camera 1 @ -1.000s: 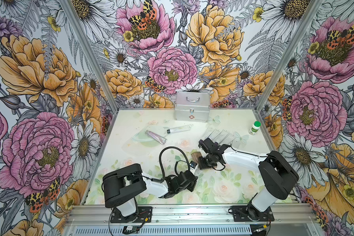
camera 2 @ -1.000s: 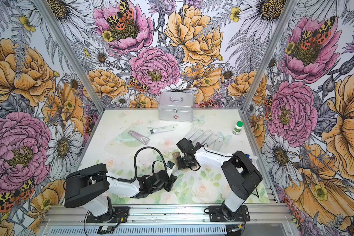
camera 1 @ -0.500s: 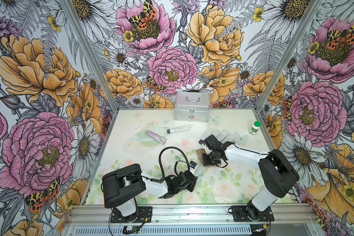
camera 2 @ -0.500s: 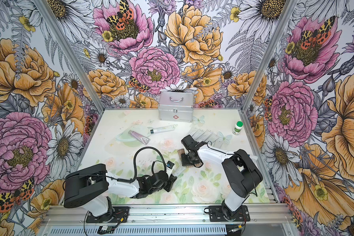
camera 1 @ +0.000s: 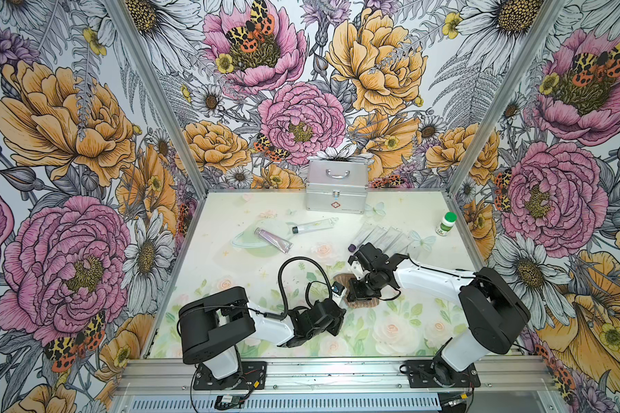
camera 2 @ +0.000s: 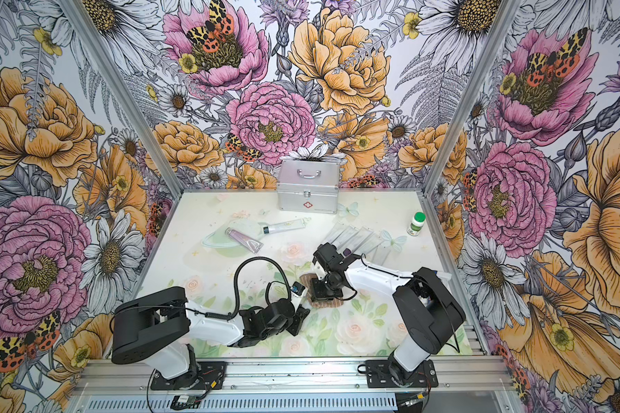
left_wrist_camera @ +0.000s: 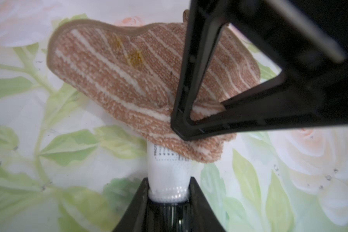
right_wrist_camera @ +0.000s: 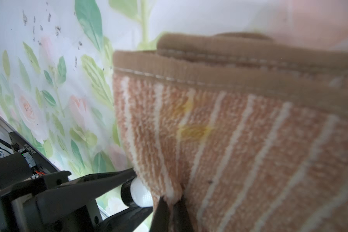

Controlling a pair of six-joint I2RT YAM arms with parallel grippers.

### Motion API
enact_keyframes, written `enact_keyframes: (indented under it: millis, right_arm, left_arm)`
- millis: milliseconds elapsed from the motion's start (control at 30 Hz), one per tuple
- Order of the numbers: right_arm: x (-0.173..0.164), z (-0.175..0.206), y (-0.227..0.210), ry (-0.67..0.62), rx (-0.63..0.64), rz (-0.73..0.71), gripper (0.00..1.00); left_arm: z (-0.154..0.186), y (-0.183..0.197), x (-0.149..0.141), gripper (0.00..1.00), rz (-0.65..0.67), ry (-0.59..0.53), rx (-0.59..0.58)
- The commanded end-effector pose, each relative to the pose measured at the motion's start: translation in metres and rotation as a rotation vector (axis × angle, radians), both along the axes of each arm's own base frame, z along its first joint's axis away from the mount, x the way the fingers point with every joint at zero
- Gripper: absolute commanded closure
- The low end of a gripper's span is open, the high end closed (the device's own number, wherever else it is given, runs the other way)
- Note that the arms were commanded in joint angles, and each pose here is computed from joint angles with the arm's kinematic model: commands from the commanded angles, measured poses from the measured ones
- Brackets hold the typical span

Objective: Wipe the surface of the toothpaste tube
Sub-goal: Wipe the dirt from the toothpaste tube.

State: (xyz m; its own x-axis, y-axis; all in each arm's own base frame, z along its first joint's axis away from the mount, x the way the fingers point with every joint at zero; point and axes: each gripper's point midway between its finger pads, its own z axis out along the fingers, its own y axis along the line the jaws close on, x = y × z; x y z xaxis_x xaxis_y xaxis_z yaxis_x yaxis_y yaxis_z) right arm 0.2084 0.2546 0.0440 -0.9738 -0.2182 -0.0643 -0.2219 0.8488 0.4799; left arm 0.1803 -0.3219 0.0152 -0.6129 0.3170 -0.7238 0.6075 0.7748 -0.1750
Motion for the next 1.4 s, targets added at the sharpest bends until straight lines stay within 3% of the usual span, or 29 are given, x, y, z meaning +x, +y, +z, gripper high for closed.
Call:
enact_keyframes:
  millis: [0,367,633,833,1000,1367]
  right_arm:
    - [-0.007,-0.008,0.006,0.052,-0.006,0.013,1.00]
    - [0.010,-0.050,-0.054,-0.030,-0.334,-0.019,1.00]
    - [0.034,-0.052,-0.082,-0.052,-0.388,-0.081,1.00]
    - [0.044,-0.035,-0.055,-0.054,-0.276,-0.070,1.00]
    - [0.031,-0.020,-0.019,-0.031,-0.168,-0.014,1.00]
    - [0.020,-0.007,0.009,-0.011,-0.078,0.016,1.00]
  left_arm:
    - [-0.038,0.038,-0.009,0.74,0.022,0.069,0.172]
    - [-0.039,0.043,-0.011,0.74,0.031,0.068,0.177]
    - [-0.040,0.045,-0.011,0.74,0.036,0.069,0.176]
    - [-0.041,0.044,-0.011,0.74,0.034,0.070,0.179]
    - [-0.041,0.045,-0.011,0.74,0.035,0.071,0.180]
    - [-0.041,0.043,-0.011,0.74,0.033,0.071,0.177]
